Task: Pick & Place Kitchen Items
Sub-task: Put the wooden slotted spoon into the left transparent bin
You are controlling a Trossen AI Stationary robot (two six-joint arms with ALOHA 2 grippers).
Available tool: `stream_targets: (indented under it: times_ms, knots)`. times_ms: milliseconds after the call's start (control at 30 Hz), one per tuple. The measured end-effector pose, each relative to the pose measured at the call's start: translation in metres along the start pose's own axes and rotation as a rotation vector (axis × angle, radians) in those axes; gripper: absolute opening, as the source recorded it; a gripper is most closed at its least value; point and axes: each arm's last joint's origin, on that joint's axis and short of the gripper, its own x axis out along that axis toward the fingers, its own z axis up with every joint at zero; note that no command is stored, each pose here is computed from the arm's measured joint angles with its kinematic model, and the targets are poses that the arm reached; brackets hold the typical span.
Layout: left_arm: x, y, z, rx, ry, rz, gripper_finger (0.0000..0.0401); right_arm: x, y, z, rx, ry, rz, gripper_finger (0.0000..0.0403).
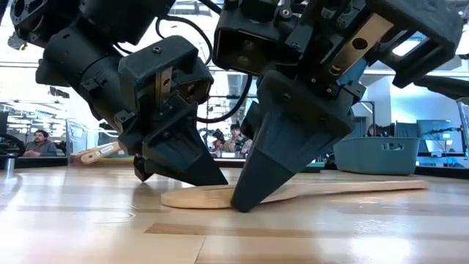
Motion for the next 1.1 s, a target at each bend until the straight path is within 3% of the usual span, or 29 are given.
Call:
stream_targets:
  times_ms: [933, 1100]
  knots:
    - [0.0, 0.001, -0.001, -0.005, 0.001, 0.011, 0.0002, -0.006, 0.0, 0.008, -0.051, -0.089, -0.085, 0.0]
    - [0.0, 0.001, -0.001, -0.007, -0.003, 0.01, 0.0002, -0.013, 0.002, 0.017, -0.059, -0.159, -0.114, 0.0]
